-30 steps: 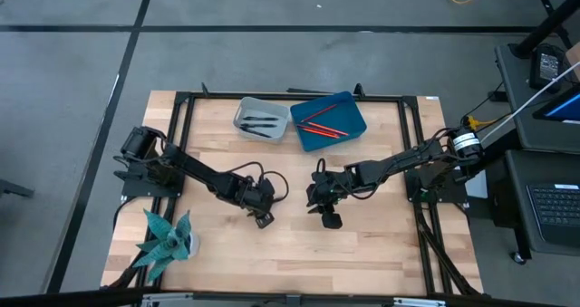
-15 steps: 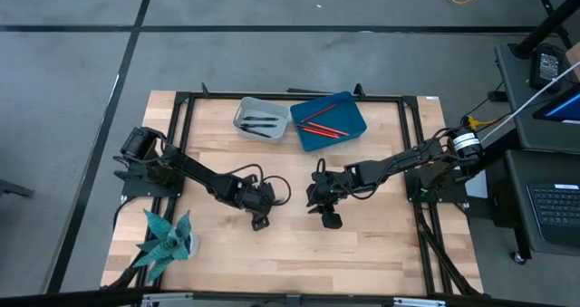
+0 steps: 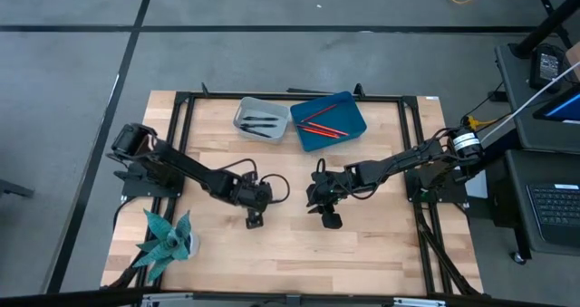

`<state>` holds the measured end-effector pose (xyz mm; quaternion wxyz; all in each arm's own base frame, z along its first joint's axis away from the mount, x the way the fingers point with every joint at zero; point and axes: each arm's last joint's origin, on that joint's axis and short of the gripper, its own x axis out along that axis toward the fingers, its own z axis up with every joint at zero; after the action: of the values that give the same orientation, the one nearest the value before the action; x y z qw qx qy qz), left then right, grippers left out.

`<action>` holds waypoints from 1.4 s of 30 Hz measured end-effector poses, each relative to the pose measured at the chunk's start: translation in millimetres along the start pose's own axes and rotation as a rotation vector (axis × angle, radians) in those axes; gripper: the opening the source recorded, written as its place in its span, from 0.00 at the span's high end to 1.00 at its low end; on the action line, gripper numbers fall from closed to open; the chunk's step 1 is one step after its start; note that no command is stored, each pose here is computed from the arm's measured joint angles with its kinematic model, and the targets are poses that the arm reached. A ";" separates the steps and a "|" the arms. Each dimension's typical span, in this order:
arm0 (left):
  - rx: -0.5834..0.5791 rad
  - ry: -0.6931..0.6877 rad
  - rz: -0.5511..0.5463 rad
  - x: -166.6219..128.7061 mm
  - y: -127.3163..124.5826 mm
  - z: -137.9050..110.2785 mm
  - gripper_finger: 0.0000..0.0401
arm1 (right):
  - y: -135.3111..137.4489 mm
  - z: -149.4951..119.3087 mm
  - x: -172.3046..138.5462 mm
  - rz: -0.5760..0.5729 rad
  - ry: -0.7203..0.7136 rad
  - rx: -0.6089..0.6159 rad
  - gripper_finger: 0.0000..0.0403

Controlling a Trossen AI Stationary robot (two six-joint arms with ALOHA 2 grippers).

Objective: Sort pens & pencils
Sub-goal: Put the black pen into the gray bin

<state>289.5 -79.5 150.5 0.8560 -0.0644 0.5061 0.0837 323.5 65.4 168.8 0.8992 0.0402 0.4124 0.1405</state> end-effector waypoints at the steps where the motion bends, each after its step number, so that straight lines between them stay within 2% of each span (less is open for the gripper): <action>1: 0.004 -0.004 0.000 -3.5 0.7 0.5 0.96 | 0.0 0.0 0.0 0.000 0.000 0.000 0.74; 6: 0.030 -0.081 -0.008 -24.2 2.9 7.6 0.96 | -0.1 -0.1 0.0 -0.002 0.001 -0.003 0.74; 18: 0.077 -0.308 0.191 -91.7 23.6 13.2 0.96 | -1.4 -0.4 0.0 -0.044 0.001 -0.027 0.74; 22: 0.102 -0.411 0.206 -105.9 29.1 14.6 0.96 | -1.3 -0.7 0.0 -0.044 0.005 -0.037 0.74; 30: 0.074 -0.573 0.194 -97.3 52.3 -1.2 0.96 | -1.5 -0.9 -0.1 -0.044 0.007 -0.052 0.74; 36: 0.099 -0.788 0.069 -86.1 68.1 -15.4 0.96 | -2.4 -0.6 -0.2 -0.046 0.005 -0.075 0.74; 42: 0.054 -0.865 0.045 -69.7 91.3 -33.3 0.96 | -10.1 1.0 -1.5 -0.062 -0.006 -0.079 0.74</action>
<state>209.0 -2.1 193.3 0.9886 0.0099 0.1039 0.1082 325.5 55.3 168.7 0.9053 -0.0079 0.4048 0.1286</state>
